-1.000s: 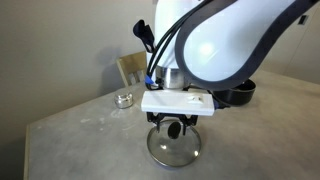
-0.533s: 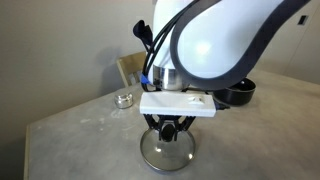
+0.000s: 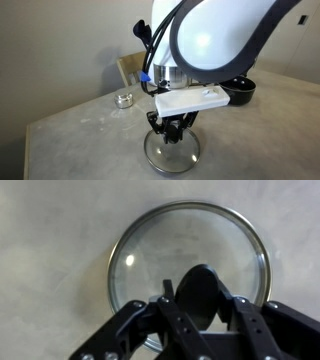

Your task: Pick up the lid from the counter, place it on the pot, then put it back on the counter

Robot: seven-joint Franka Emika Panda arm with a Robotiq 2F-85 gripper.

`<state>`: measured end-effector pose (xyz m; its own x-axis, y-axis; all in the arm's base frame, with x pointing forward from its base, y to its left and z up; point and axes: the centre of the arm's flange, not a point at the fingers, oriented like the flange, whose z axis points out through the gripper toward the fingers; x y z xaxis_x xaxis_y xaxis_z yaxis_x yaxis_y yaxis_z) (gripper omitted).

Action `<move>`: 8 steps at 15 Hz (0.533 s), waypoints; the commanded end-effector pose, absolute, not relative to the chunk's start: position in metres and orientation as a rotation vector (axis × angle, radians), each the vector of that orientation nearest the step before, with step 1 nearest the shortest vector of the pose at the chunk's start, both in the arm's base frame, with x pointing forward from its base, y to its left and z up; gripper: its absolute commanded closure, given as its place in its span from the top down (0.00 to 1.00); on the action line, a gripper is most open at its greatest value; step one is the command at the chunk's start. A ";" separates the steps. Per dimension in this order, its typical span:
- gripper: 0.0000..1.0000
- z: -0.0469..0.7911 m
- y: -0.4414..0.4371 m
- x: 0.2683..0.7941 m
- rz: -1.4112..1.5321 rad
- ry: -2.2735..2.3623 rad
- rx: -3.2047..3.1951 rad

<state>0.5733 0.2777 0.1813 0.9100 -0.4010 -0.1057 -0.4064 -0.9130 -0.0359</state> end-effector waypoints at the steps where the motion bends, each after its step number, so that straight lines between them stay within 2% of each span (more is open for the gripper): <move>1: 0.17 0.223 0.254 0.570 0.247 0.361 -3.105; 7: 0.17 0.273 0.185 0.567 0.347 -0.140 -3.205; 8: 0.67 0.275 0.175 0.566 0.356 -0.227 -3.207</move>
<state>0.5781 0.2091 0.2617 0.9796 -0.0076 -0.2007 0.0049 -0.9981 0.0616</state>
